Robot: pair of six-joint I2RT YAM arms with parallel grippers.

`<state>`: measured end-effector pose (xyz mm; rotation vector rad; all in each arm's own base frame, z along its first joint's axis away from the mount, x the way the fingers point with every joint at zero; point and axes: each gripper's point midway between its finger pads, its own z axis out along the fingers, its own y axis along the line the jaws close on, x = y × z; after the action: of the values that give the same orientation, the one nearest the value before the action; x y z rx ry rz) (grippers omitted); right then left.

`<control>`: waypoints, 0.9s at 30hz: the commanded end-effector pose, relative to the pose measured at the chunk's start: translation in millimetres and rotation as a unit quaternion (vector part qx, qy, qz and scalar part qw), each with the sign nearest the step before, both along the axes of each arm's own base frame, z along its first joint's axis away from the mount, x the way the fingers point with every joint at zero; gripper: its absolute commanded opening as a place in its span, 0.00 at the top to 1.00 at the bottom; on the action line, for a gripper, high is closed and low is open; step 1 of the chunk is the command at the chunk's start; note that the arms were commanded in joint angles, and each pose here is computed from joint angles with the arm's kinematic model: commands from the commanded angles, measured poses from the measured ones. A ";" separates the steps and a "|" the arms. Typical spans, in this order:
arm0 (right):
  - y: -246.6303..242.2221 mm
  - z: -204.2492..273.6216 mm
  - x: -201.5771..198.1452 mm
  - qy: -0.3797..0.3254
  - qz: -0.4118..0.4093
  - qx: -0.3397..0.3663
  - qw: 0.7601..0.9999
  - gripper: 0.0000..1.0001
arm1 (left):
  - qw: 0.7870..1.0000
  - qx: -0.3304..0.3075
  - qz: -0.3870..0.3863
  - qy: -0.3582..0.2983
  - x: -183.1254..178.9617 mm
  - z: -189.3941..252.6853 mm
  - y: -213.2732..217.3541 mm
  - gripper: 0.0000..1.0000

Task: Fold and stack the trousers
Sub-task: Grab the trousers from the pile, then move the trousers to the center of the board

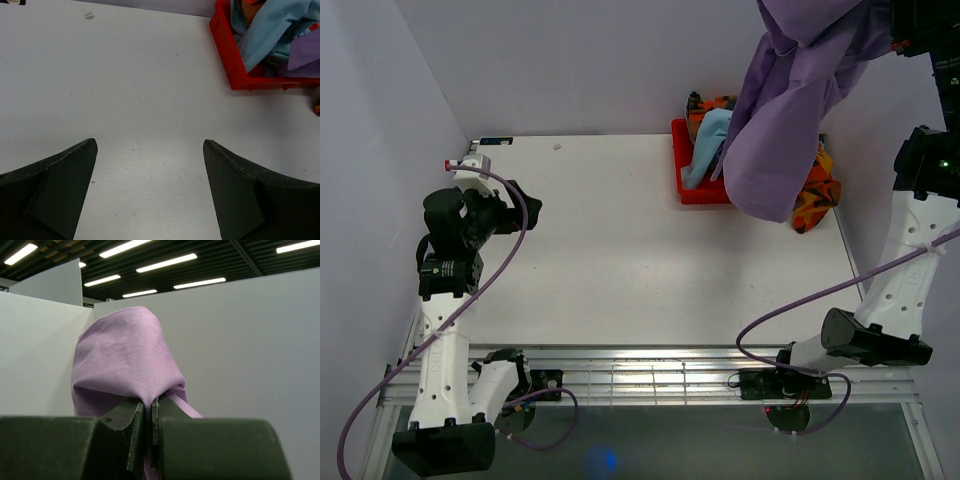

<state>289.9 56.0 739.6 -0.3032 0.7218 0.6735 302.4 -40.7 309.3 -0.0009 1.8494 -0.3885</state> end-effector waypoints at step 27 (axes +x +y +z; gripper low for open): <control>11.8 97.5 -189.0 -0.265 0.012 0.078 0.961 0.92 | 0.999 -0.009 -0.011 -0.043 -3.3 33.2 -5.3 0.02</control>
<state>166.7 68.8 811.5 -0.3335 0.3710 0.6462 301.2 -41.9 318.8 0.0024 1.8280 -0.3949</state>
